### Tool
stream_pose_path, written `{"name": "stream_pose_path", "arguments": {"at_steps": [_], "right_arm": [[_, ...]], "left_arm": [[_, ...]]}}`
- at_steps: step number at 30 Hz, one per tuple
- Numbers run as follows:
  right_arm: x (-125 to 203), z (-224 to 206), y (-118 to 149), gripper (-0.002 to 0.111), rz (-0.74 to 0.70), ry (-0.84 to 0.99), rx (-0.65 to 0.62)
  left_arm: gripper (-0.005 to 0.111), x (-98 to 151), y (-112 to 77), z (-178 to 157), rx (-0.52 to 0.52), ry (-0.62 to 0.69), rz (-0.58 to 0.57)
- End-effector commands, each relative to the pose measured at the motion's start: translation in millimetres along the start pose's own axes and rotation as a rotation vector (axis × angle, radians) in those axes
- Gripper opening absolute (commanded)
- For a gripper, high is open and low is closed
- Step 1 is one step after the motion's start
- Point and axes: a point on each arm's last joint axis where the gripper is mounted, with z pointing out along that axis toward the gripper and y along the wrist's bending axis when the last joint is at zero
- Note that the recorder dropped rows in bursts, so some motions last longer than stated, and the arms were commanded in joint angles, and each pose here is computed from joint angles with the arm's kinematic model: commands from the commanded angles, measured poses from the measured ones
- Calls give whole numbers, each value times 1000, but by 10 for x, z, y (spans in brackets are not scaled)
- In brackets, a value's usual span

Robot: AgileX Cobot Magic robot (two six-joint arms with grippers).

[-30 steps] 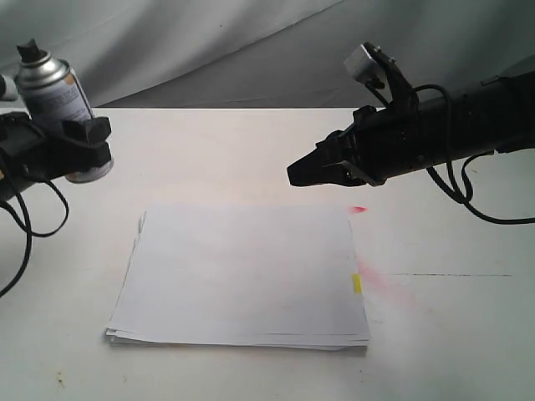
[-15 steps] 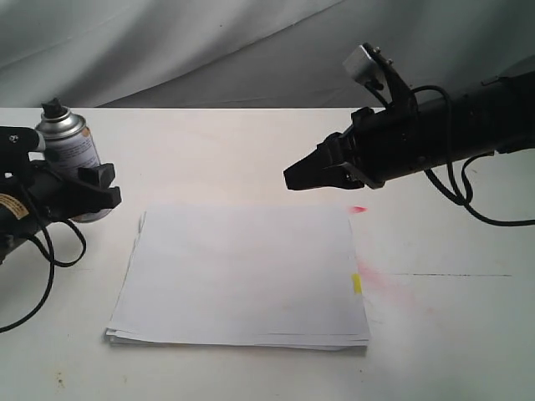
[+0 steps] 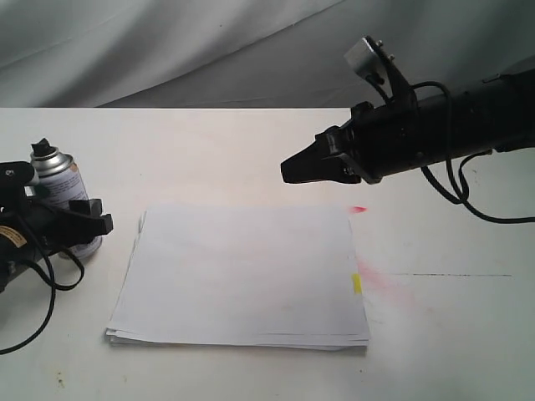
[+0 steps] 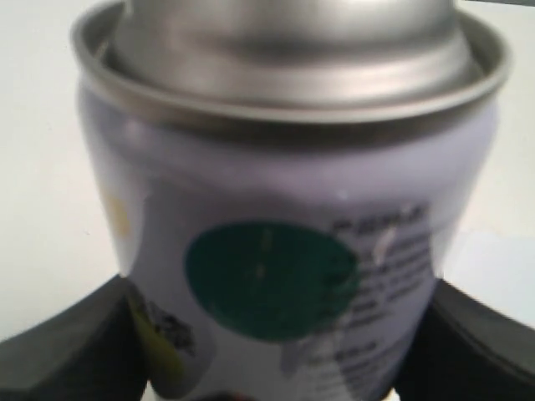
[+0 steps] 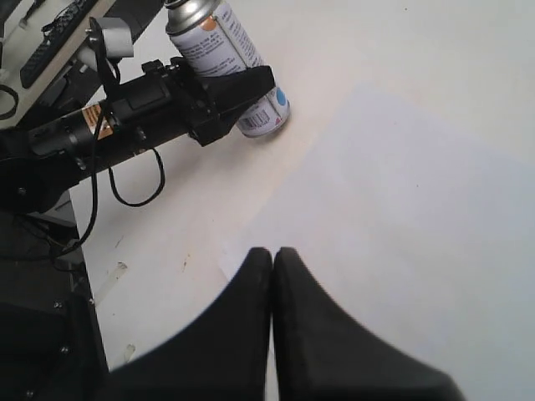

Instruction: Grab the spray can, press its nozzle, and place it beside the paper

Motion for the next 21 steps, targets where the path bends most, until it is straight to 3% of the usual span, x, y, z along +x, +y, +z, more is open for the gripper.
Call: {"name": "stream_pose_path", "arguments": {"at_steps": [1,13,17,19,21], "right_arm": [[-18,-32,18,0,-2,-19,-8],[-21,-32,20,0,-2,-22,-10],[-21,-32,20,0,-2,-22,-10],[-21,-32,20,0,-2,-22,-10],[-21,-32,20,0,-2,-22,-10]], "left_arm": [[0,-26,-6,-13,6,-28,7],[1,55,-25,-20,30,53,36],[18,89,-18,-23,23,90,33],[31,89,-19,-23,23,91,34],[54,89,-19,-23,23,91,34]]}}
